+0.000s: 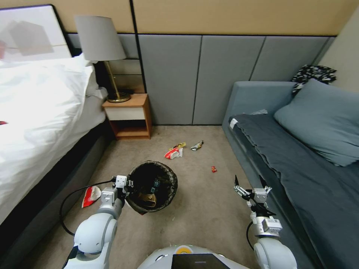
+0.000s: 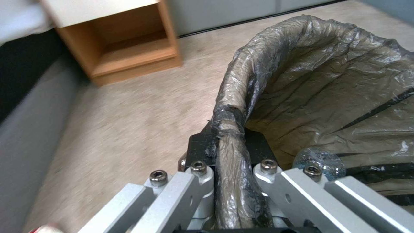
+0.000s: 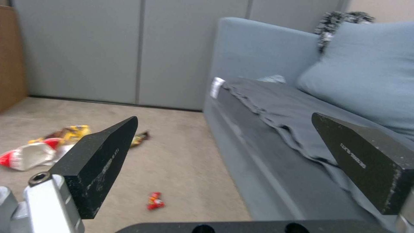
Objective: Pick up the trash bin, then pick up the garbage from the floor and place it into the trash bin.
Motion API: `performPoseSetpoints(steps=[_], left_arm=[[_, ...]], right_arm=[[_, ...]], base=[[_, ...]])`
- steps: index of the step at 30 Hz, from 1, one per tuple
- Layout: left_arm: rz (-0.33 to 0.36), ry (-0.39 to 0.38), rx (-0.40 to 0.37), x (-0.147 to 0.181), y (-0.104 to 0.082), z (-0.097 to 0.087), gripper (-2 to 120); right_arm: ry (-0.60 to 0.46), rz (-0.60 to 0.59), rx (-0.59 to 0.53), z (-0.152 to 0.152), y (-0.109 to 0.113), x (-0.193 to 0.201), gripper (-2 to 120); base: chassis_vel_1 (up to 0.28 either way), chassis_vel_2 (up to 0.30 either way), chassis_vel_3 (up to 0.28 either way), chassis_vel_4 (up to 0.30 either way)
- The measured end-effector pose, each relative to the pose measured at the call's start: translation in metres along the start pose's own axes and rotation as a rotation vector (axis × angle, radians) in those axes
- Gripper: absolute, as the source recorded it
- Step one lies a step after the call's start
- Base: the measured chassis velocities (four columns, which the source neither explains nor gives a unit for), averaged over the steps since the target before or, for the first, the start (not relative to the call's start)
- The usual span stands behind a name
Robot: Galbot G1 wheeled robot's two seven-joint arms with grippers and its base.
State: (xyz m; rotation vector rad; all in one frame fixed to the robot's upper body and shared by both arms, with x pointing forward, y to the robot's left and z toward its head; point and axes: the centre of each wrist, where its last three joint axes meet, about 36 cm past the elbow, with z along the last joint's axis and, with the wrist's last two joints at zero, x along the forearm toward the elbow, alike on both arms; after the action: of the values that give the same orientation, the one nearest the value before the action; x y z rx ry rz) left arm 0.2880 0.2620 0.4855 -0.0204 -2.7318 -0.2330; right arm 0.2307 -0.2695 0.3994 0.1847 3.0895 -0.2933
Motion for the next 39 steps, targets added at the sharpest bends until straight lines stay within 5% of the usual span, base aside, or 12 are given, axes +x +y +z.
performPoseSetpoints(steps=[39], left_arm=[[-0.001, -0.003, 0.012, -0.0029, 0.0016, 0.0021, 4]], right_arm=[[0.036, -0.012, -0.013, 0.0029, 0.005, 0.0002, 100]], base=[[-0.035, -0.004, -0.002, -0.032]])
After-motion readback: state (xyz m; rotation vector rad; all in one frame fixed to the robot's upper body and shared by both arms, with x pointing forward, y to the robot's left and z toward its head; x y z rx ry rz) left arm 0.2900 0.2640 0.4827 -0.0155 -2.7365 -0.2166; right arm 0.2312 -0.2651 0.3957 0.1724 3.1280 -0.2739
